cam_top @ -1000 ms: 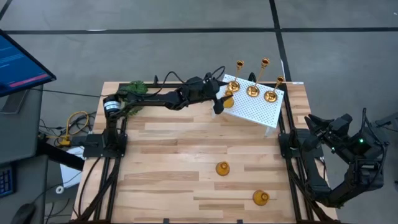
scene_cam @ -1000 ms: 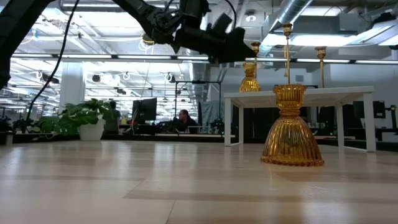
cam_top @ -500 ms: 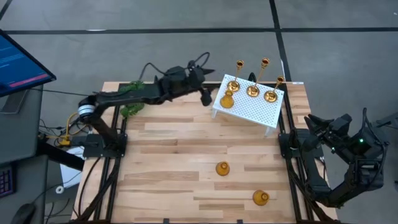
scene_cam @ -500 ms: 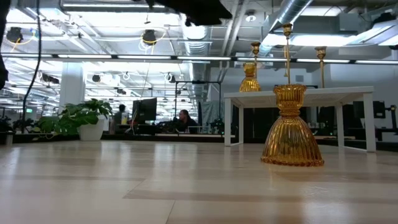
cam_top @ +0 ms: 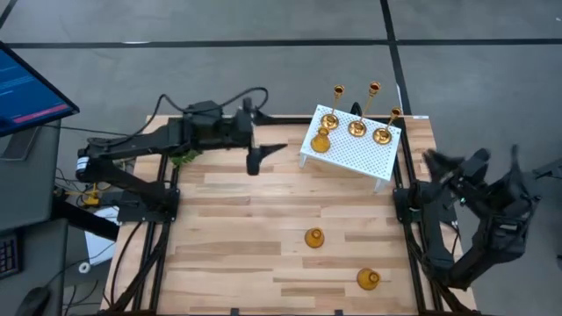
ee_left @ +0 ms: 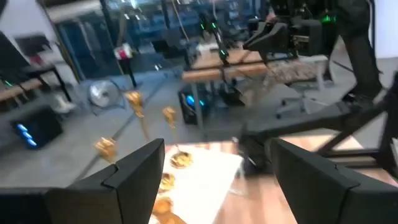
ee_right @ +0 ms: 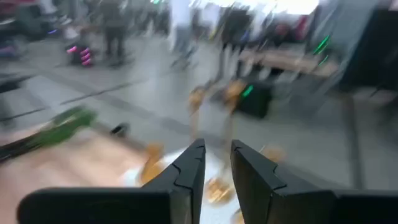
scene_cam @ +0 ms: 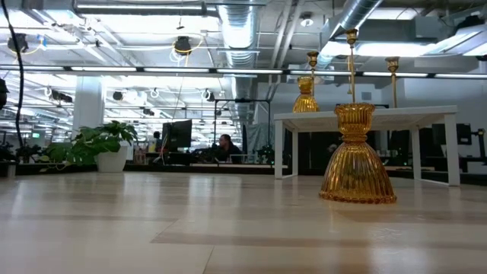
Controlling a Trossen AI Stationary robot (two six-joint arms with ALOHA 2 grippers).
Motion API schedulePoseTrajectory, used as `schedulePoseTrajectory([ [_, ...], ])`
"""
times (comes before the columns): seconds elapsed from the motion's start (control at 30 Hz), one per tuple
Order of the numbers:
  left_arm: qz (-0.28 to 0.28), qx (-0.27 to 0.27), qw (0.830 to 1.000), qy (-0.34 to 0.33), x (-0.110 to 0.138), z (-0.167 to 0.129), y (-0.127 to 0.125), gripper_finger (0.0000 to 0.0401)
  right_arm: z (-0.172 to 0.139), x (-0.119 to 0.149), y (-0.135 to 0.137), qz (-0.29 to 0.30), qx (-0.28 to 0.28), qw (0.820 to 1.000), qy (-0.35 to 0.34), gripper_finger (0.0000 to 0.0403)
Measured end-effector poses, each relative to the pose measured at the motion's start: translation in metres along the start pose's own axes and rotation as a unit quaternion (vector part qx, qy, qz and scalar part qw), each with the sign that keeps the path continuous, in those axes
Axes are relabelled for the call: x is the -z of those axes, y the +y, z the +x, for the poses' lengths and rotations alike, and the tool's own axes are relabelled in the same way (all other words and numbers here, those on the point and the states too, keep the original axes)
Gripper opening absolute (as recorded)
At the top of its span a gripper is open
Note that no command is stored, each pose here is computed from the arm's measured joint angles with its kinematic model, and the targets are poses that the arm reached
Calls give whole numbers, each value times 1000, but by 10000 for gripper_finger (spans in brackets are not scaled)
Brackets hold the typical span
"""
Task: Pick & Place candle stick holders
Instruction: Put the top yellow candle holder on the shelf aligned with the other yellow candle holder
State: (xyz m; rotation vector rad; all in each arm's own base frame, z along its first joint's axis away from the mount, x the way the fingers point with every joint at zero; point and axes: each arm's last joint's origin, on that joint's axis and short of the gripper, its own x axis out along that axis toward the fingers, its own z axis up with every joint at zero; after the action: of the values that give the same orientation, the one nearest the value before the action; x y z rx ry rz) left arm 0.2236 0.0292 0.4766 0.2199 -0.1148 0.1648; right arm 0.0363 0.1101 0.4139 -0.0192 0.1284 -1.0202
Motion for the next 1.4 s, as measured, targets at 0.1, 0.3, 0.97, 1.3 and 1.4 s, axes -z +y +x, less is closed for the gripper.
schedulePoseTrajectory([
  [0.1,20,-46,999,-11,-9,-17,13,292,6,-20,-11,-40,55,997,-45,69],
  [0.3,32,-155,986,-52,-30,-61,38,292,11,-51,-38,-96,121,985,-72,69],
  [0.97,-22,-62,993,96,16,-44,13,277,-51,-38,-41,-41,83,996,-9,69],
  [1.3,-61,42,984,164,67,-48,-28,258,-73,-7,5,-11,128,992,-2,69],
  [1.4,-78,58,976,195,88,-49,-37,266,-67,-6,16,-7,120,993,3,69],
])
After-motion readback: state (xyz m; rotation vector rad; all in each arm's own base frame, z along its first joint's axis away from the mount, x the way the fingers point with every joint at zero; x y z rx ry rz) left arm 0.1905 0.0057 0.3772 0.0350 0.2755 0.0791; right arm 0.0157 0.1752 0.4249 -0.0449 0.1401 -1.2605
